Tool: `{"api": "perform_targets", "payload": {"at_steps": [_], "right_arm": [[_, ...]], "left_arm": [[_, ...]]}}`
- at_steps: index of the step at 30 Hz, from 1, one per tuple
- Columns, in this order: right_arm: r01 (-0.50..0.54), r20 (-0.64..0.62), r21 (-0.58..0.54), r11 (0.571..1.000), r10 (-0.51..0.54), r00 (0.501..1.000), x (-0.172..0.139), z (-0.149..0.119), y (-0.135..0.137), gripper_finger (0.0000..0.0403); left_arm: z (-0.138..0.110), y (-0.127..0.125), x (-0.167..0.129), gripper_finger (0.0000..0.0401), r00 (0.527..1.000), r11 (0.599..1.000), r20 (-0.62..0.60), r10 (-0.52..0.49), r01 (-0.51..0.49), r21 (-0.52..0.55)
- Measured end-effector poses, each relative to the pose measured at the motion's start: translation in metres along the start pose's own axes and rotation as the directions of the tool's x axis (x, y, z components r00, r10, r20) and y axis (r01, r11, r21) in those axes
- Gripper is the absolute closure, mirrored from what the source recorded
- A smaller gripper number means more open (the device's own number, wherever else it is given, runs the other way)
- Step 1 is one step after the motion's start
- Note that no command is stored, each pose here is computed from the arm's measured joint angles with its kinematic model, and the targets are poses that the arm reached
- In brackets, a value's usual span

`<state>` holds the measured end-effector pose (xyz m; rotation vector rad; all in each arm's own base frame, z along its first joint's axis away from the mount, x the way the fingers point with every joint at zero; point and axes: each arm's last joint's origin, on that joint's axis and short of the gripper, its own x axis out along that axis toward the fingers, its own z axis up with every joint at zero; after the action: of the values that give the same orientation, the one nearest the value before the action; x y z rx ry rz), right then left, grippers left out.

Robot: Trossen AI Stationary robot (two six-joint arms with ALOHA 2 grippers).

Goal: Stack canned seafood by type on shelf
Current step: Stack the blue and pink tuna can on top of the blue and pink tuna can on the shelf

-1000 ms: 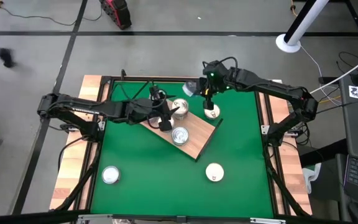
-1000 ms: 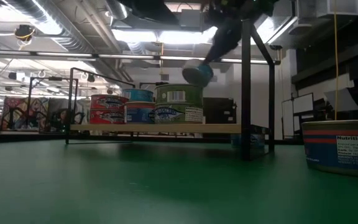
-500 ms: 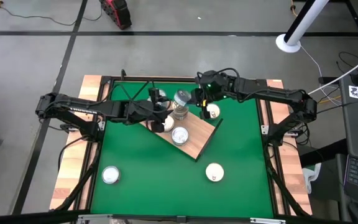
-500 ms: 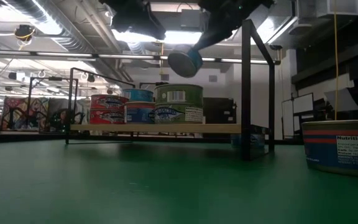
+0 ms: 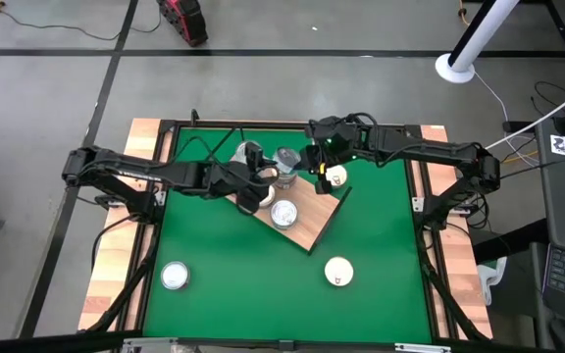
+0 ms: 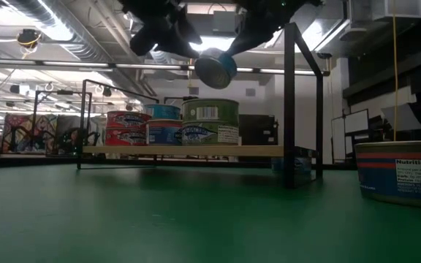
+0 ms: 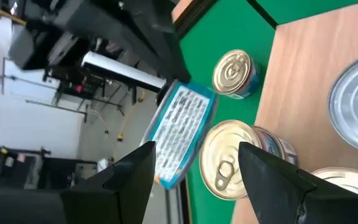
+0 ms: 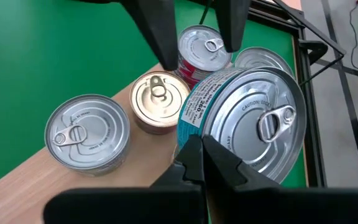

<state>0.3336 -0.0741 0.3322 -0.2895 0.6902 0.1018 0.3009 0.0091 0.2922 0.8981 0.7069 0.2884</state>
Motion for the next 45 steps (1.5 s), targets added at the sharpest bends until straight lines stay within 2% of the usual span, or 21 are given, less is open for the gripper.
{"api": "perform_targets", "payload": {"at_steps": [10, 23, 45], "right_arm": [[-0.001, -0.001, 0.001, 1.000, 0.001, 1.000, 0.000, 0.000, 0.000, 0.0403], [-0.002, -0.003, 0.002, 1.000, 0.002, 1.000, 0.000, 0.000, 0.000, 0.0403], [-0.003, -0.004, 0.002, 1.000, 0.003, 1.000, 0.000, -0.001, 0.000, 0.0403]], "left_arm": [[0.010, 0.003, 0.000, 0.0174, 0.995, 0.995, 0.067, 0.069, -0.073, 0.062], [0.009, -0.001, 0.009, 0.0174, 0.997, 0.978, 0.046, 0.058, -0.066, 0.200], [-0.007, 0.009, 0.025, 0.0174, 0.999, 0.971, 0.006, 0.041, -0.041, 0.236]]}}
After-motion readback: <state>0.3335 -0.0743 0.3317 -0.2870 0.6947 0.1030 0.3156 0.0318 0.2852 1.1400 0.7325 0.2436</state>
